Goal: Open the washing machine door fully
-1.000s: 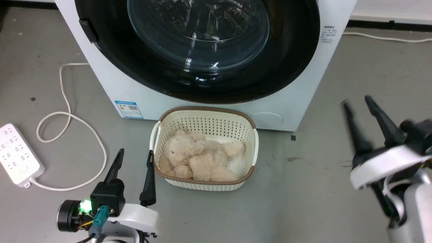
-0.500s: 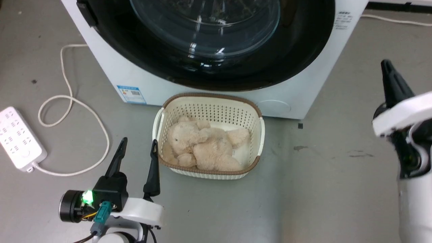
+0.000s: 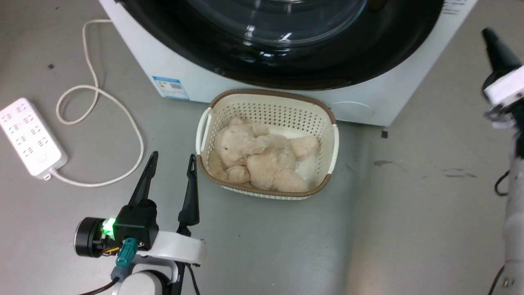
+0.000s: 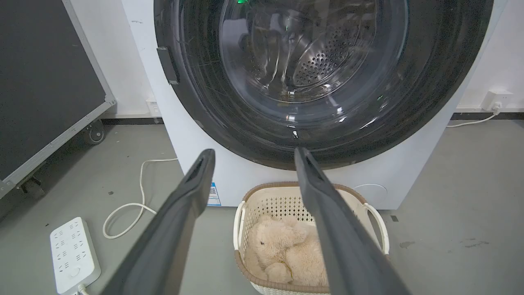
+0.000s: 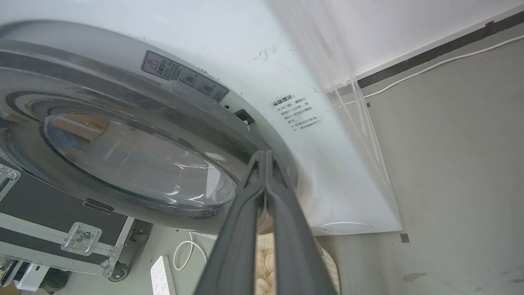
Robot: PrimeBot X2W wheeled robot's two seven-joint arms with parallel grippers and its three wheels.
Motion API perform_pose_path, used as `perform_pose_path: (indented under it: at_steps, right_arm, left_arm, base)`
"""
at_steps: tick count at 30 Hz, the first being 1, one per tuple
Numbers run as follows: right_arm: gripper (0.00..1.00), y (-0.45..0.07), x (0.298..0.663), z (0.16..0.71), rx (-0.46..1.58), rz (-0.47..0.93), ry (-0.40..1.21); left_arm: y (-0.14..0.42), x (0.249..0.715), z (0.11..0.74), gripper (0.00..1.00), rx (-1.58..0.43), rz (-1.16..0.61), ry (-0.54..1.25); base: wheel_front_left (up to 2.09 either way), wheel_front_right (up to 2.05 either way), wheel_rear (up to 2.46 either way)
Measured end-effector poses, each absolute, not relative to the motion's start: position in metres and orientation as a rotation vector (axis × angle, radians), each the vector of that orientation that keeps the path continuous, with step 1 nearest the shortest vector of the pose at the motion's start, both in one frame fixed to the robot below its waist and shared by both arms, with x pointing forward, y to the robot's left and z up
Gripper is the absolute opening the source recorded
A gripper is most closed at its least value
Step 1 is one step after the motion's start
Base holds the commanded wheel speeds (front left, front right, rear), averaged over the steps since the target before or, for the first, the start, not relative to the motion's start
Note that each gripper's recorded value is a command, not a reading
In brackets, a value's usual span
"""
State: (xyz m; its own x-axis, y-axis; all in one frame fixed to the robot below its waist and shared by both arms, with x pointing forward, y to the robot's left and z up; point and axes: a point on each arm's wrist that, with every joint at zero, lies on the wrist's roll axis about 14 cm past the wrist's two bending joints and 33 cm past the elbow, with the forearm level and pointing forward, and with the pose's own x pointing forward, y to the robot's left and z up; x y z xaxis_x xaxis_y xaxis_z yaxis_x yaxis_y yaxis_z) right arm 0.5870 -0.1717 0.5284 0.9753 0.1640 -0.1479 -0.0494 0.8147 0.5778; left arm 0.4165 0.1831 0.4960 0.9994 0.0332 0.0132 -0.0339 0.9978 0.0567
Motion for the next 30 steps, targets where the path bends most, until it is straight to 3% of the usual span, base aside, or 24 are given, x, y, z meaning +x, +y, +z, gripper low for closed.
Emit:
perform_pose_path:
  at_steps: [30]
  right_arm:
    - [0.00,-0.128,0.673,0.524,0.981,0.266,0.505]
  left_arm:
    - [0.193,0.429,0.488,1.00,0.078,0.072,-0.037]
  base:
    - [0.00,0.00,0.00]
